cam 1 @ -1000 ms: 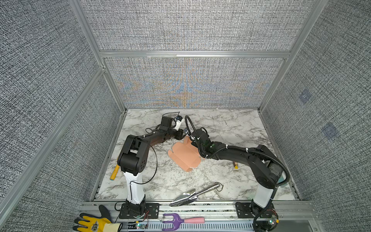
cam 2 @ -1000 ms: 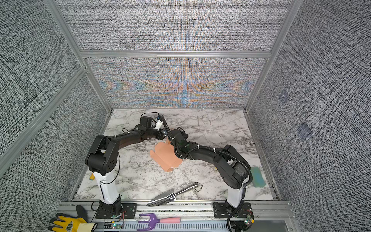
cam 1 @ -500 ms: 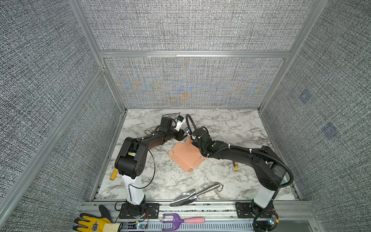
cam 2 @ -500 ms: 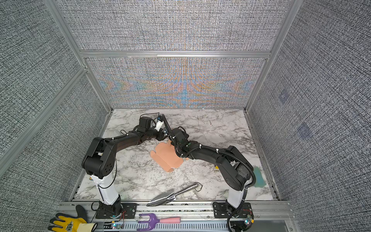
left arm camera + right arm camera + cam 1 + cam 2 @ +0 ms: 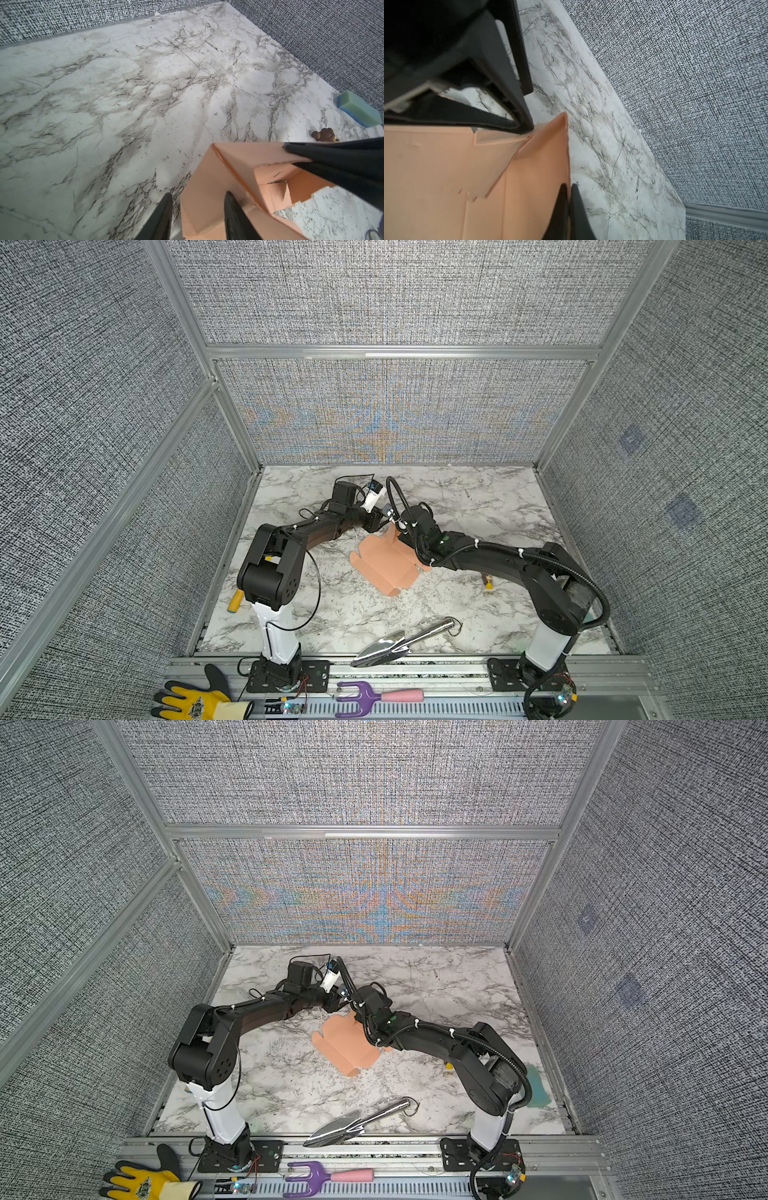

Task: Assemble paper box
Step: Fold the bottom flaps of the flat cardboard box at the center of the table.

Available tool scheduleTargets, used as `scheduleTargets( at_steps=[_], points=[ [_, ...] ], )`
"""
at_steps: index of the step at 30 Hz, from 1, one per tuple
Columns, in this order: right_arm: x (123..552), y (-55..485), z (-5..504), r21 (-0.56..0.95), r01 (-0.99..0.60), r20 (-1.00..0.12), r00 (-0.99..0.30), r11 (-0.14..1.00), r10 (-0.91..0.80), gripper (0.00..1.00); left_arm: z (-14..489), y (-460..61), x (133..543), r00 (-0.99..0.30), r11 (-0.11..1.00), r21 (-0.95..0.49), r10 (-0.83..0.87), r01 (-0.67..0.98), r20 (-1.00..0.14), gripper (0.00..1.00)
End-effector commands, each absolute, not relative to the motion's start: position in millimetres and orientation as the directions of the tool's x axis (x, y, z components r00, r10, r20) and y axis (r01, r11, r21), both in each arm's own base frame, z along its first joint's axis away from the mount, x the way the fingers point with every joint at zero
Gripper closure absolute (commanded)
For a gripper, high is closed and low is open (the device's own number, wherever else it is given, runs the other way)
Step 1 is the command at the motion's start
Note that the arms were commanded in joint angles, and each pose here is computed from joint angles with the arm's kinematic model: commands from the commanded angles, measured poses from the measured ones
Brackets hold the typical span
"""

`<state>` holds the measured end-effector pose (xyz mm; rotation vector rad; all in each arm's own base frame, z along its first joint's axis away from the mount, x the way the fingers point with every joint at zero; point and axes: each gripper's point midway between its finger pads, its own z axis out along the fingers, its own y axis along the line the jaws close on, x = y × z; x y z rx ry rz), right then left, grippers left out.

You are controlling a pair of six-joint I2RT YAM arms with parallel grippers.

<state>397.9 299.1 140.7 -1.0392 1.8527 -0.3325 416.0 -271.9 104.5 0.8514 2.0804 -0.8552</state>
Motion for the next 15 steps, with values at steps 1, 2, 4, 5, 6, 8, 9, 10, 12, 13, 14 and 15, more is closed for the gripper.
scheduleTargets(
  at_steps=[1,2,4,5,6,8,9,10,12,13,14,15],
  points=[
    [396,300,144,-0.617,-0.513,-0.606,-0.173,0.596,-0.776,0.97,101,-267,415,-0.529,0.564,-0.298,0.304,0.77,-0.792,0.56],
    [395,299,144,-0.617,-0.515,-0.606,-0.171,0.595,-0.777,0.97,100,-265,415,-0.531,0.566,-0.299,0.304,0.768,-0.791,0.56],
    [394,298,146,-0.615,-0.516,-0.61,-0.166,0.596,-0.775,0.97,100,-263,414,-0.528,0.564,-0.295,0.307,0.771,-0.792,0.56],
    [393,299,146,-0.614,-0.518,-0.611,-0.166,0.595,-0.774,0.97,100,-263,413,-0.526,0.562,-0.294,0.309,0.773,-0.793,0.56],
    [392,298,146,-0.614,-0.52,-0.609,-0.166,0.593,-0.776,0.97,100,-263,414,-0.526,0.565,-0.292,0.308,0.772,-0.793,0.56],
    [391,298,144,-0.617,-0.524,-0.603,-0.165,0.588,-0.78,0.97,101,-263,414,-0.523,0.562,-0.291,0.309,0.774,-0.794,0.56],
    [390,298,143,-0.616,-0.527,-0.601,-0.166,0.585,-0.782,0.97,100,-263,414,-0.523,0.562,-0.291,0.31,0.775,-0.794,0.56],
    [389,298,143,-0.615,-0.53,-0.601,-0.164,0.584,-0.782,0.97,99,-262,414,-0.523,0.563,-0.289,0.312,0.774,-0.794,0.56],
    [385,299,144,-0.608,-0.542,-0.604,-0.158,0.58,-0.781,0.97,99,-263,411,-0.518,0.552,-0.291,0.316,0.782,-0.795,0.56],
    [384,299,144,-0.604,-0.549,-0.604,-0.156,0.577,-0.781,0.97,100,-263,410,-0.514,0.548,-0.289,0.316,0.785,-0.797,0.56],
    [382,299,144,-0.6,-0.557,-0.605,-0.154,0.575,-0.781,0.97,102,-263,409,-0.505,0.54,-0.284,0.319,0.793,-0.802,0.56],
    [381,299,144,-0.597,-0.562,-0.604,-0.155,0.573,-0.782,0.97,104,-263,407,-0.497,0.532,-0.281,0.321,0.799,-0.806,0.56]
  ],
)
